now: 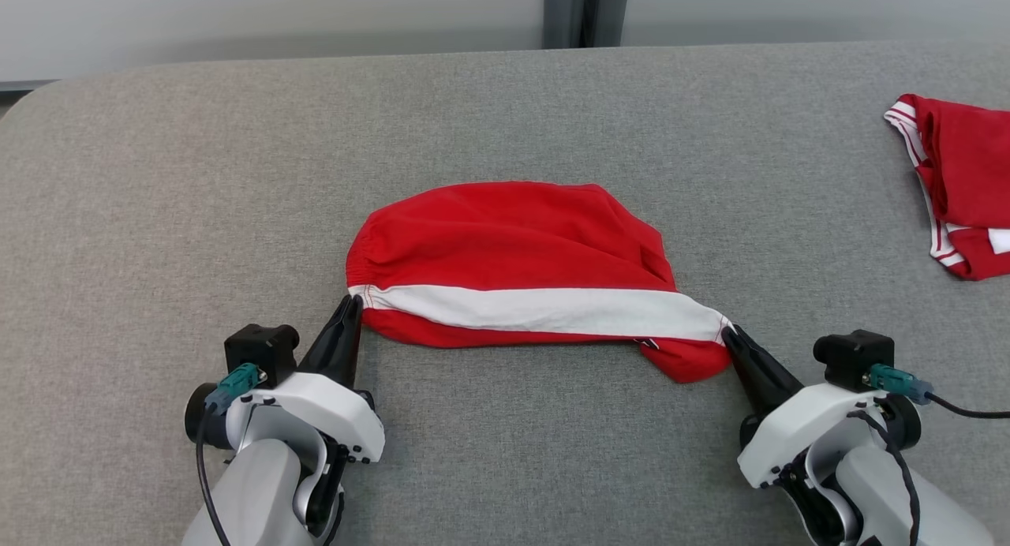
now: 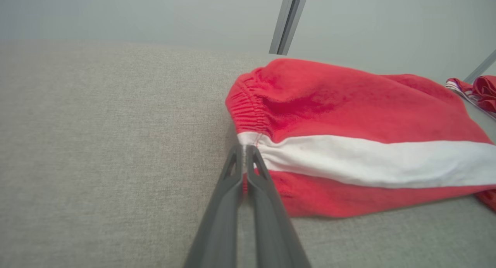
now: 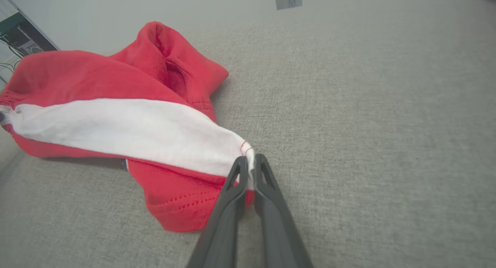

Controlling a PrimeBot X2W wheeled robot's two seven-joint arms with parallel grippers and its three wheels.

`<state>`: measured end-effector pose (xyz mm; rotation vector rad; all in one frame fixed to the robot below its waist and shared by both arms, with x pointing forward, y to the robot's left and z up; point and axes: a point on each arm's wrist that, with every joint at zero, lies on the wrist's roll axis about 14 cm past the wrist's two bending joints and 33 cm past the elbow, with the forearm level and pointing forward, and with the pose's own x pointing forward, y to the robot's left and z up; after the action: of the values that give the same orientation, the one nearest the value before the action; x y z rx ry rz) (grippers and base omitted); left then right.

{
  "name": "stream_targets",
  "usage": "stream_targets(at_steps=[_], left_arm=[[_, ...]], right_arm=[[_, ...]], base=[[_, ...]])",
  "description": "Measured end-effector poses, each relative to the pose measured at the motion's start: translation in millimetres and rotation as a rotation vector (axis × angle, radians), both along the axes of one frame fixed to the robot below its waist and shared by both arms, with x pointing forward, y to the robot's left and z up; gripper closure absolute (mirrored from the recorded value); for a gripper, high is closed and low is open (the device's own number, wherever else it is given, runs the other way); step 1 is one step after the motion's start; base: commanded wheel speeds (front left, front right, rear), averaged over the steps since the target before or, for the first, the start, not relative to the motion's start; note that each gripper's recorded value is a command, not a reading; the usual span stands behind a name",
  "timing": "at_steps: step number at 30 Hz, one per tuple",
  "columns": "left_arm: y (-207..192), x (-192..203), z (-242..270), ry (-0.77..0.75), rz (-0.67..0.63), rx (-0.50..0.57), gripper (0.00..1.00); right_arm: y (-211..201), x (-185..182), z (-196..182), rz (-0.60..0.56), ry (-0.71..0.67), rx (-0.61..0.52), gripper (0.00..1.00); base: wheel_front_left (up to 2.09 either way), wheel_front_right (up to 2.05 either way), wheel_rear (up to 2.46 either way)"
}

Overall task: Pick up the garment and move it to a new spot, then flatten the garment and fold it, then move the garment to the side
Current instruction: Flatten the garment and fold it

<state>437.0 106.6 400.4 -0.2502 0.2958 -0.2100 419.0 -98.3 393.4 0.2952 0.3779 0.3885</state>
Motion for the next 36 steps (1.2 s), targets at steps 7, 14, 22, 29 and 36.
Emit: stream_targets(at_steps=[7,14,22,29,36], left_arm=[[-6,8,16,-0.056,-0.02,-0.018,1.0],[-14,20,75,-0.219,-0.015,-0.151,1.0],[-19,20,183,-0.468,-0.106,-0.251,1.0],[-23,-3,287,-0.665,-0.236,-0.296,1.0],[-36,-14,342,-0.712,-0.363,-0.269,1.0]], right_arm=[[-11,19,34,-0.009,-0.12,-0.015,1.0],[-21,33,107,-0.024,-0.361,-0.026,1.0],[-36,26,186,-0.042,-0.605,-0.048,1.0],[-61,13,274,-0.076,-0.856,-0.088,1.0],[-83,10,326,-0.097,-0.995,-0.18,1.0]], base=[[0.0,0.0,0.0],[0.0,0.0,0.0],[0.0,0.0,0.0],[0.0,0.0,0.0],[0.0,0.0,0.0]])
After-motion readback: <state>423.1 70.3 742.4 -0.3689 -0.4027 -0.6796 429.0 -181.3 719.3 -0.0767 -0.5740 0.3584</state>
